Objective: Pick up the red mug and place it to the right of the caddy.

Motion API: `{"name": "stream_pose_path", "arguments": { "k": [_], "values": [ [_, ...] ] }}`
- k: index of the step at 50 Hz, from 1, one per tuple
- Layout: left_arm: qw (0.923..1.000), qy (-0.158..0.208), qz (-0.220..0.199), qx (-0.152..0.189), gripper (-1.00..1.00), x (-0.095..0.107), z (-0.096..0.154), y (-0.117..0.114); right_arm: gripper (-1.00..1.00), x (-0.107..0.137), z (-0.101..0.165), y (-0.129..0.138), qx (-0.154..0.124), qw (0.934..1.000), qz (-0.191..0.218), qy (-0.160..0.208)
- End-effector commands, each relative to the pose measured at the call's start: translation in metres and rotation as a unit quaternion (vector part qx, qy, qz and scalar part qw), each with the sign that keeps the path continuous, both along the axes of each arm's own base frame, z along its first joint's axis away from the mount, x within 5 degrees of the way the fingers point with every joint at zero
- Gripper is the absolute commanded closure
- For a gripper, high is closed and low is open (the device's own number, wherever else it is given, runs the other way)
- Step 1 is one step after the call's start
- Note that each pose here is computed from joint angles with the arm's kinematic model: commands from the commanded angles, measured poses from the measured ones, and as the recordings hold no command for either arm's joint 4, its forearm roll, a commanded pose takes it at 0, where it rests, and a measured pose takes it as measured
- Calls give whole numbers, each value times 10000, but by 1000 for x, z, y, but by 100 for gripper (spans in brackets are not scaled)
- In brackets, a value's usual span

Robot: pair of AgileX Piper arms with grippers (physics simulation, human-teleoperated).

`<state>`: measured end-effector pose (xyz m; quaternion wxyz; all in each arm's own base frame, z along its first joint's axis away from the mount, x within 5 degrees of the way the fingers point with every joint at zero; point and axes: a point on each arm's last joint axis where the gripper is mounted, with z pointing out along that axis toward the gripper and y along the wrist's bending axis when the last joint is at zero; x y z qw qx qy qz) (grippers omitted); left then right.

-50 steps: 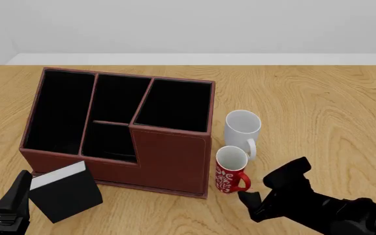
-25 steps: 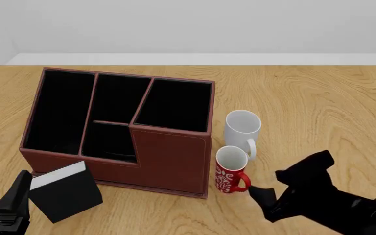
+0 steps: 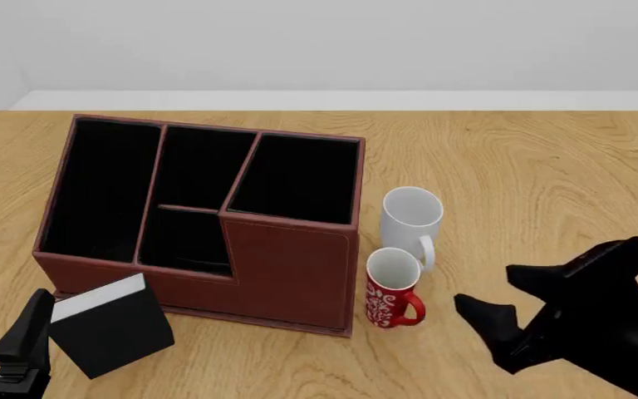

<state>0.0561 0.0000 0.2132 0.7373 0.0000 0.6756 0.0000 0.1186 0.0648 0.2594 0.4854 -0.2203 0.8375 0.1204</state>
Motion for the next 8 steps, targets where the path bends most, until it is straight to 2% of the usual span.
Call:
{"name": "stream_pose_path", "arguments": {
  "k": [1,2,4,5,6,7,8],
  "values": [
    [10000,0,0,0,-100,0,0,0,-100,-18,20,-12,177,9990,-87,-398],
    [10000,0,0,0,-100,0,0,0,-100,-21,22,-13,253,9986,-88,-453],
    [10000,0,0,0,-100,0,0,0,-100,-23,22,-14,199,9986,-38,-483],
    [10000,0,0,0,-100,0,0,0,-100,-25,25,-16,302,9981,-76,-540],
    [10000,0,0,0,-100,0,0,0,-100,-27,25,-17,219,9980,-62,-590],
    [10000,0,0,0,-100,0,0,0,-100,-33,31,-19,296,9968,-20,-743],
    [10000,0,0,0,-100,0,0,0,-100,-34,32,-21,171,9962,-15,-848]
  ]
}}
